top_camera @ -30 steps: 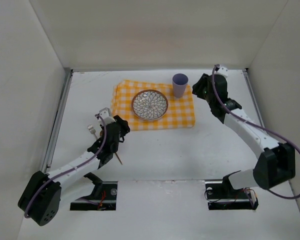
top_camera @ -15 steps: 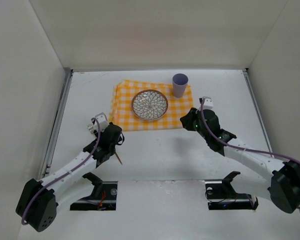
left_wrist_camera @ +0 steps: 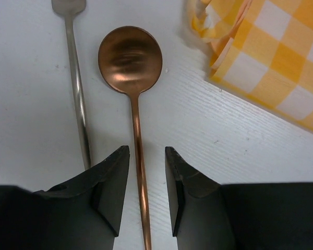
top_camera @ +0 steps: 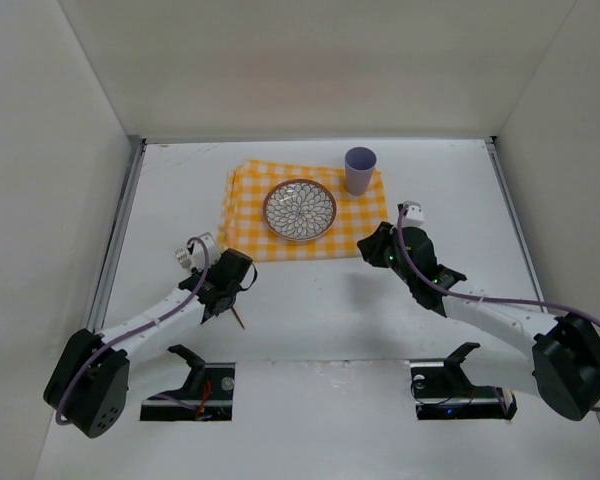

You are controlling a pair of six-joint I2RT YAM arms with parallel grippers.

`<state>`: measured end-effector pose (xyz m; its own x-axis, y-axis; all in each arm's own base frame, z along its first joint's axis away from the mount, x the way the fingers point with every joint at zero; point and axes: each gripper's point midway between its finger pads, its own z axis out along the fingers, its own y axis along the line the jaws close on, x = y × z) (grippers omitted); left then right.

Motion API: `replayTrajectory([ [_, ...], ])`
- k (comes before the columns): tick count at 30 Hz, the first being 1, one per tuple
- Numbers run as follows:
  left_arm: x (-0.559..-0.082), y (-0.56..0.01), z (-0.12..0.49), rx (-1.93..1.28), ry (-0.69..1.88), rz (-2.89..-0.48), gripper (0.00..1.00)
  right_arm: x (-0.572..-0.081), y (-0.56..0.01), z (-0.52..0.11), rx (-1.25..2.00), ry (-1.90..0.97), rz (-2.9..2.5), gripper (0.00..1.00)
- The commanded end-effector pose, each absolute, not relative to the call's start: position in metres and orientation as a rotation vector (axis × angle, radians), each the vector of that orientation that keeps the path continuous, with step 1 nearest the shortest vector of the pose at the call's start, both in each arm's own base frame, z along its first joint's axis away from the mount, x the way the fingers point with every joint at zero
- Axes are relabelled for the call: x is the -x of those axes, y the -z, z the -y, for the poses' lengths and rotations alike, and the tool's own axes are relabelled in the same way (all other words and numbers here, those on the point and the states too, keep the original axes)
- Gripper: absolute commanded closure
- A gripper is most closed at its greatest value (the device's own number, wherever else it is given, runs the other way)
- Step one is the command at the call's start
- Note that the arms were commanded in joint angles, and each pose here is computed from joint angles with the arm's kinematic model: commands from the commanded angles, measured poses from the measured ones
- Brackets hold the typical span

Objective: Set the dinner table for one person

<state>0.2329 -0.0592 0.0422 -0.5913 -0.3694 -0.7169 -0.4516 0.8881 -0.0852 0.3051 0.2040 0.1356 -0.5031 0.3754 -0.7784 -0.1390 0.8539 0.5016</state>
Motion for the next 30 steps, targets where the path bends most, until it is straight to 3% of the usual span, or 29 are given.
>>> replayTrajectory([
  [1,-0.227,-0.037,0.059,0.661,-0.126,-2.294,0.7,-0.31,-0.159,-0.214,-0.173,-0.702,-1.921,0.74],
  [16,-0.216,-0.011,0.057,0.721,-0.101,-2.357,0.79,-0.313,-0.153,-0.208,-0.198,-0.684,-1.938,0.73],
  [20,-0.214,-0.009,0.053,0.741,-0.096,-2.356,0.91,-0.313,-0.152,-0.205,-0.202,-0.676,-1.946,0.73],
  [25,-0.22,-0.032,0.048,0.74,-0.033,-2.276,0.99,-0.318,-0.155,-0.186,-0.261,-0.627,-1.906,0.6],
  [30,-0.234,-0.108,0.056,0.657,0.043,-2.128,1.0,-0.318,-0.16,-0.178,-0.3,-0.623,-1.872,0.46],
])
